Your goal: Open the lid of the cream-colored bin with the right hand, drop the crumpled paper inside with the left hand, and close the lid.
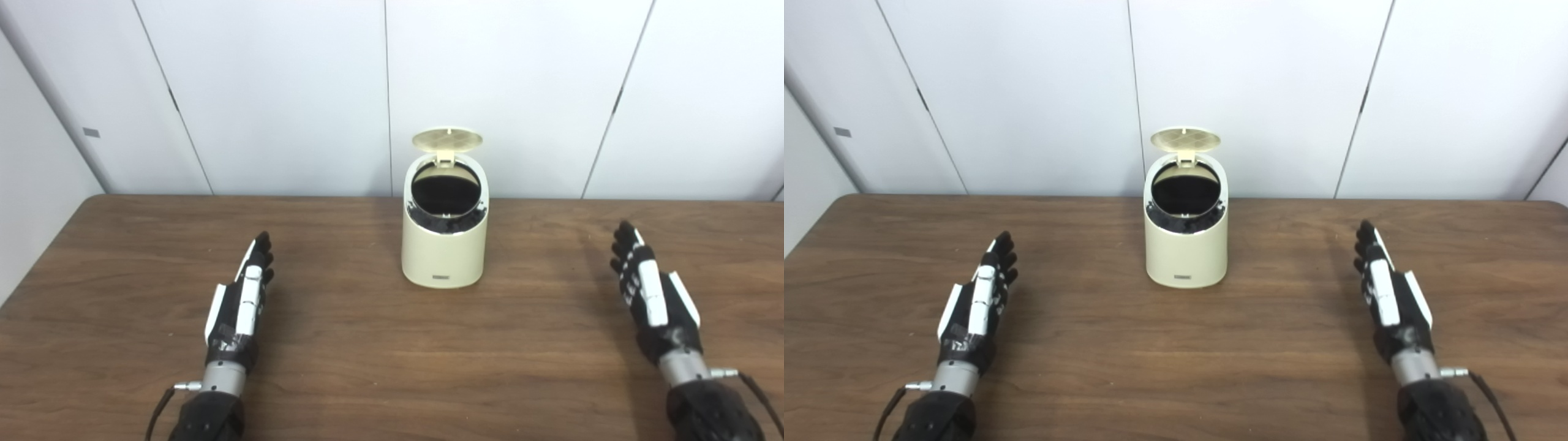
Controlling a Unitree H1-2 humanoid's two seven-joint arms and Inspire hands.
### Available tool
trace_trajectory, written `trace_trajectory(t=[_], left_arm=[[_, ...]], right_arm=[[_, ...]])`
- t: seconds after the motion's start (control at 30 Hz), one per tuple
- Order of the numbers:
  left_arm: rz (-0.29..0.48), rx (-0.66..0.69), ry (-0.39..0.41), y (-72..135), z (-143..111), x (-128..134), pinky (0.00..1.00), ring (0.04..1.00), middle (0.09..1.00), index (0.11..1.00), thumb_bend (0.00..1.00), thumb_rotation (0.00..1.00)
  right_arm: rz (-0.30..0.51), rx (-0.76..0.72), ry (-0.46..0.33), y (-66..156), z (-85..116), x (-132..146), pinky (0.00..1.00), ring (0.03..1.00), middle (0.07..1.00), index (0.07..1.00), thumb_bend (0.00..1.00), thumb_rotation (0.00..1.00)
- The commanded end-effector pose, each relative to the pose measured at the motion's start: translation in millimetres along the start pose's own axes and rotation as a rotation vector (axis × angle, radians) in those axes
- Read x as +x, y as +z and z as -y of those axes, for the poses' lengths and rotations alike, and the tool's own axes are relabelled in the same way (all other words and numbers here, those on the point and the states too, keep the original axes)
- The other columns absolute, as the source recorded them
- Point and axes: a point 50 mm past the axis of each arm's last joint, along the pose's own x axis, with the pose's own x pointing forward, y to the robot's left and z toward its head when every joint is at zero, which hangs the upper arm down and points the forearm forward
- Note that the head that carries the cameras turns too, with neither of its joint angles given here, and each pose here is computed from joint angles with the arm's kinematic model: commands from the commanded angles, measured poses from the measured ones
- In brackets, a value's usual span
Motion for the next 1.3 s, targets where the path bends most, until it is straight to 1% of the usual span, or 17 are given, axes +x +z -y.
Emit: trace_trajectory(t=[0.0, 0.13, 0.23, 0.37, 0.5, 0.53, 0.6, 0.67, 0.73, 0.8, 0.9, 0.93, 1.0, 1.03, 1.07, 1.13, 1.27], left_arm=[[0.069, 0.010, 0.008, 10.8, -1.4, 5.0, 1.00, 1.000, 1.000, 1.000, 0.51, 1.00], [0.053, -0.011, 0.013, 7.2, -1.0, 2.9, 1.00, 1.000, 1.000, 1.000, 0.49, 1.00], [0.045, -0.009, 0.012, 3.8, -1.0, 1.6, 1.00, 1.000, 1.000, 1.000, 0.48, 1.00], [0.040, -0.009, 0.018, 0.0, -0.8, 0.0, 1.00, 1.000, 1.000, 1.000, 0.49, 1.00], [0.027, -0.020, 0.024, -3.4, -0.3, -2.8, 1.00, 1.000, 1.000, 1.000, 0.49, 1.00], [0.026, -0.024, 0.022, -4.0, -0.3, -3.2, 1.00, 1.000, 1.000, 1.000, 0.49, 1.00], [0.024, -0.032, 0.019, -5.6, 0.0, -3.9, 1.00, 1.000, 1.000, 1.000, 0.49, 1.00], [0.021, -0.039, 0.017, -6.9, 0.3, -4.4, 1.00, 1.000, 1.000, 1.000, 0.49, 1.00], [0.015, -0.051, 0.018, -7.9, 0.8, -4.9, 1.00, 1.000, 1.000, 1.000, 0.49, 1.00], [0.012, -0.063, 0.016, -9.4, 1.2, -5.7, 1.00, 1.000, 1.000, 1.000, 0.49, 1.00], [0.008, -0.067, 0.016, -11.8, 1.9, -7.4, 1.00, 1.000, 1.000, 1.000, 0.49, 1.00], [0.005, -0.069, 0.020, -12.2, 2.1, -7.9, 1.00, 1.000, 1.000, 1.000, 0.49, 1.00], [0.001, -0.072, 0.025, -12.3, 2.3, -8.5, 1.00, 1.000, 1.000, 1.000, 0.49, 1.00], [0.000, -0.074, 0.027, -12.2, 2.0, -8.5, 1.00, 1.000, 1.000, 1.000, 0.49, 1.00], [-0.002, -0.076, 0.029, -12.1, 1.8, -8.6, 1.00, 1.000, 1.000, 1.000, 0.49, 1.00], [-0.004, -0.086, 0.028, -12.1, 0.8, -8.2, 1.00, 1.000, 1.000, 1.000, 0.50, 1.00], [-0.002, -0.078, 0.018, -12.5, -0.7, -8.5, 1.00, 1.000, 1.000, 1.000, 0.49, 1.00]], right_arm=[[0.096, -0.034, 0.005, 31.3, 4.1, 20.5, 1.00, 1.000, 1.000, 0.989, 0.65, 1.00], [0.116, -0.060, 0.015, 47.7, 1.2, 31.4, 1.00, 1.000, 1.000, 0.975, 0.67, 1.00], [0.132, -0.087, 0.040, 60.1, -2.1, 39.7, 1.00, 1.000, 0.997, 0.969, 0.67, 1.00], [0.154, -0.121, 0.060, 75.4, -8.0, 48.0, 1.00, 1.000, 0.989, 0.987, 0.67, 1.00], [0.198, -0.198, 0.087, 93.4, -15.8, 58.6, 1.00, 1.000, 0.977, 0.983, 0.67, 1.00], [0.214, -0.213, 0.092, 99.3, -19.0, 61.4, 1.00, 1.000, 0.975, 0.973, 0.67, 1.00], [0.246, -0.241, 0.102, 111.9, -26.6, 66.3, 1.00, 0.968, 0.955, 0.928, 0.64, 1.00], [0.276, -0.270, 0.124, 125.4, -35.2, 70.2, 0.97, 0.949, 0.945, 0.912, 0.61, 1.00], [0.292, -0.291, 0.143, 138.8, -43.0, 74.4, 0.93, 0.948, 0.940, 0.907, 0.58, 1.00], [0.301, -0.300, 0.163, 149.6, -49.7, 78.6, 0.94, 0.966, 0.944, 0.920, 0.55, 1.00], [0.307, -0.332, 0.183, 163.6, -60.7, 85.8, 0.96, 0.977, 0.951, 0.930, 0.56, 1.00], [0.311, -0.355, 0.187, 167.9, -64.4, 88.6, 0.98, 0.983, 0.952, 0.925, 0.58, 1.00], [0.319, -0.399, 0.192, 173.4, -69.7, 92.1, 0.96, 0.979, 0.945, 0.915, 0.61, 1.00], [0.326, -0.444, 0.194, 176.1, -71.1, 93.3, 0.93, 0.964, 0.938, 0.910, 0.61, 1.00], [0.331, -0.474, 0.196, 177.9, -71.9, 93.9, 0.90, 0.948, 0.931, 0.910, 0.60, 1.00], [0.341, -0.520, 0.214, 184.2, -74.3, 96.6, 0.87, 0.930, 0.927, 0.913, 0.58, 1.00], [0.360, -0.580, 0.237, 193.2, -76.2, 99.6, 0.84, 0.910, 0.928, 0.918, 0.54, 1.00]])
